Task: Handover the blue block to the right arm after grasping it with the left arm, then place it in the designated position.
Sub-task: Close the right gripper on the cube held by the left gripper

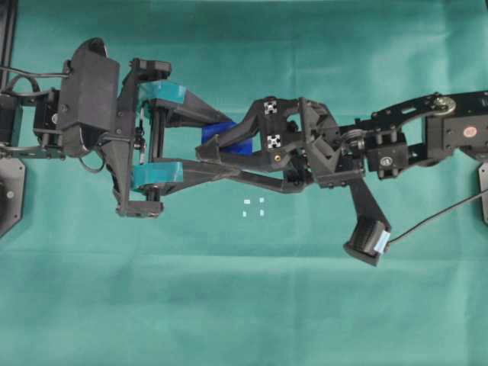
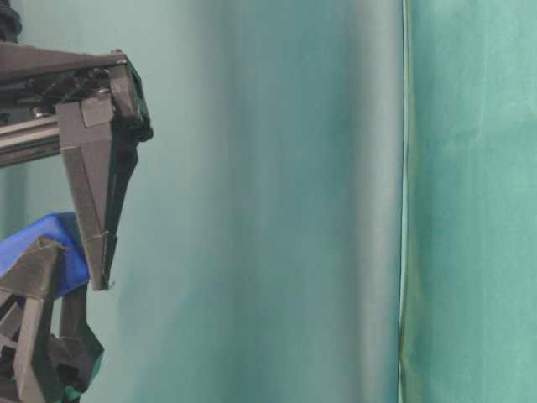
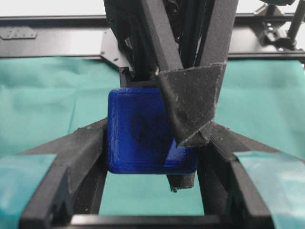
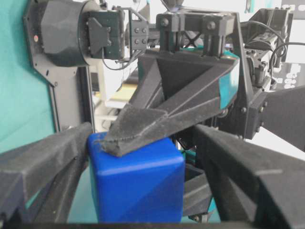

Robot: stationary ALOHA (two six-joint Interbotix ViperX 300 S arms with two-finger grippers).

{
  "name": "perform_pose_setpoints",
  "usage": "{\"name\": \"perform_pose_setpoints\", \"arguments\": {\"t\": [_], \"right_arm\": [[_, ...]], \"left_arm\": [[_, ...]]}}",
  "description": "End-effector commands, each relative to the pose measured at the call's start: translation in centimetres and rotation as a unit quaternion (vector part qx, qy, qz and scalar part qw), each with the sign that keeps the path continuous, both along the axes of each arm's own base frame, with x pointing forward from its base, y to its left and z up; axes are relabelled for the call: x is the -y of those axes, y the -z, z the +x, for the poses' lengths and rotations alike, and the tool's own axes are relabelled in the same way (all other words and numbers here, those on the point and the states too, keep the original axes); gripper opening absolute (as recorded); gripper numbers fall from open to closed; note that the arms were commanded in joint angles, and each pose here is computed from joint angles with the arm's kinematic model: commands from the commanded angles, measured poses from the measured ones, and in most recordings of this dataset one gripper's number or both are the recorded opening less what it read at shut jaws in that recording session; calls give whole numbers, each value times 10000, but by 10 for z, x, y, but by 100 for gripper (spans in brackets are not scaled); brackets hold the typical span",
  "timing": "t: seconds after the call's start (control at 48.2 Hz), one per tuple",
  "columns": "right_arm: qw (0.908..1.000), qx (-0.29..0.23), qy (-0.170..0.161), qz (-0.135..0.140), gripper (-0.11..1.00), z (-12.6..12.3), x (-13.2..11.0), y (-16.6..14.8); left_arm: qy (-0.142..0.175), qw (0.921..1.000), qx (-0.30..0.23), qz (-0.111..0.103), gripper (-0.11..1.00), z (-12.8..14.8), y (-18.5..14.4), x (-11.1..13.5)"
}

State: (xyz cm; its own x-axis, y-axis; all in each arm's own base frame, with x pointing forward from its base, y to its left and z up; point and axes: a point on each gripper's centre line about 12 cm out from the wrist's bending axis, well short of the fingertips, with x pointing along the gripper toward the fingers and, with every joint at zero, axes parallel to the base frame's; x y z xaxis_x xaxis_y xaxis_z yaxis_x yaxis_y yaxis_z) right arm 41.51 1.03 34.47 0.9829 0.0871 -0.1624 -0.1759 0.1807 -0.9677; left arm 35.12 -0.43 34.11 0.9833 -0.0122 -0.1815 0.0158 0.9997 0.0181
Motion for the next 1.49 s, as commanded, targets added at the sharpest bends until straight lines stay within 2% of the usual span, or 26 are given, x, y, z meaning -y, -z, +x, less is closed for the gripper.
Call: {"name": "perform_pose_setpoints", "arguments": {"t": [0.0,0.145,0.207,0.373,1.265,1.307,1.41,1.473], "right_arm": [[9998,210,19,16,93,0,2,-17],[9998,158,84,2,93,0,3,-16],[9998,78,187,-37,89,-1,5,-14],[9994,-31,357,-24,56,-2,10,-13],[9993,-40,377,33,56,-2,10,-13],[9993,-48,377,33,56,-2,10,-13],[9992,-45,383,32,56,-2,10,-13],[9993,-52,376,32,56,-3,9,-12]], "left_arm": [[-10,9998,176,-17,47,-2,-12,-1],[-10,9999,153,-17,47,-2,-12,-1],[-9,9999,123,-9,47,-2,-11,-1],[-11,10000,31,-15,47,-3,-9,-1],[87,9999,46,-23,48,-2,-12,6],[87,9999,46,-23,54,-2,-12,6],[87,9999,53,-24,83,-2,-13,6],[86,9999,61,-31,94,-2,-13,6]]}}
